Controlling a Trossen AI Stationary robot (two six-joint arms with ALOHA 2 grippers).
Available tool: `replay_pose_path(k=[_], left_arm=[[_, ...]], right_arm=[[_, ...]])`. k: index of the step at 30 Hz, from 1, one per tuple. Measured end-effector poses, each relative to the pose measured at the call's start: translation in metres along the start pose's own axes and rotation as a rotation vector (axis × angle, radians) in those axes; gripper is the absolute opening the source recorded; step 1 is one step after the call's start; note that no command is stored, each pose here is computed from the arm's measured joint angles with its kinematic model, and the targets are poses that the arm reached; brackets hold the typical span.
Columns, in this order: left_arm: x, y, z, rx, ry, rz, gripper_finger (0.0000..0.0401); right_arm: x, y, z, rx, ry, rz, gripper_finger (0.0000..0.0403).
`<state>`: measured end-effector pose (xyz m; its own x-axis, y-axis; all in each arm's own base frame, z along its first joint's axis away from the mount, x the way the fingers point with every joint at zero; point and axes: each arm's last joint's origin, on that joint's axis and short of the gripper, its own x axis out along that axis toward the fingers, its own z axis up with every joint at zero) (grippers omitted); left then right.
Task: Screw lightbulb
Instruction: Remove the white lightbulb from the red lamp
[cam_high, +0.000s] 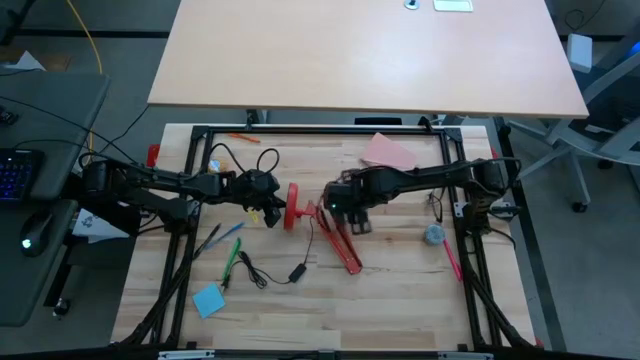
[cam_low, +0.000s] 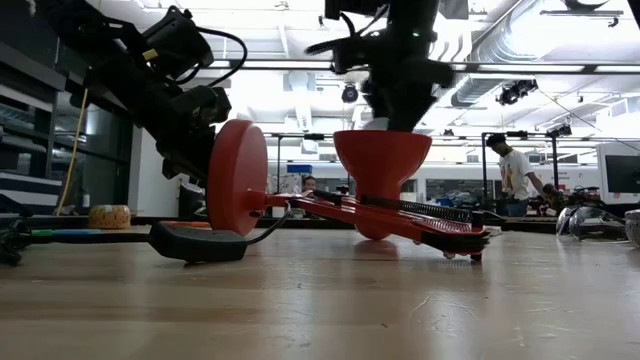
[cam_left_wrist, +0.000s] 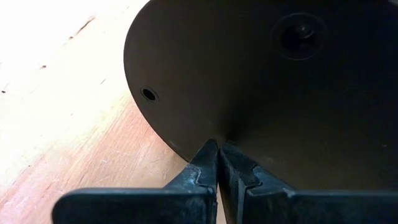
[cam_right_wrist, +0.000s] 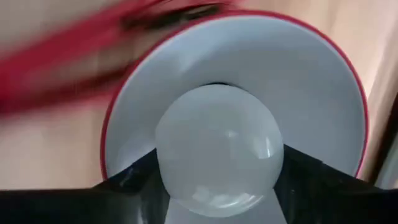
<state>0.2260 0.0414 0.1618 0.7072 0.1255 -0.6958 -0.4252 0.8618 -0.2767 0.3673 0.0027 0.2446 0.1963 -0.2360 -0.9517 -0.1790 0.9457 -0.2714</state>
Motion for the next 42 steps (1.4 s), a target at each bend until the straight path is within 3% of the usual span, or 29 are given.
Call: replay_pose_path(k=[4,7,13,28,36,42], left_arm=[[0.0,0.0,0.0,0.0,0.0,0.0,0.0],[0.0,0.0,0.0,0.0,0.002,-0.002,0.0],[0.0,0.0,0.0,0.0,0.003,-0.001,0.0],[0.0,0.0,0.0,0.001,0.002,0.003,0.0],[0.0,0.0,0.0,0.012,0.004,0.003,0.0],[0.0,0.0,-0.001,0.043,0.005,0.002,0.0]], right_arm=[[0.0,0.0,0.0,-0.55,0.001,0.0,0.0209],[0.0,0.0,0.0,-0.689,-0.003,-0.005,0.022],[0.0,-0.001,0.002,-0.635,-0.014,-0.016,0.0245],[-0.001,-0.001,0.002,-0.578,-0.02,-0.01,0.0257],[-0.003,0.0,-0.001,-0.578,-0.007,0.004,0.0324],[-0.024,-0.005,-0.011,-0.533,0.0,-0.058,0.0362]])
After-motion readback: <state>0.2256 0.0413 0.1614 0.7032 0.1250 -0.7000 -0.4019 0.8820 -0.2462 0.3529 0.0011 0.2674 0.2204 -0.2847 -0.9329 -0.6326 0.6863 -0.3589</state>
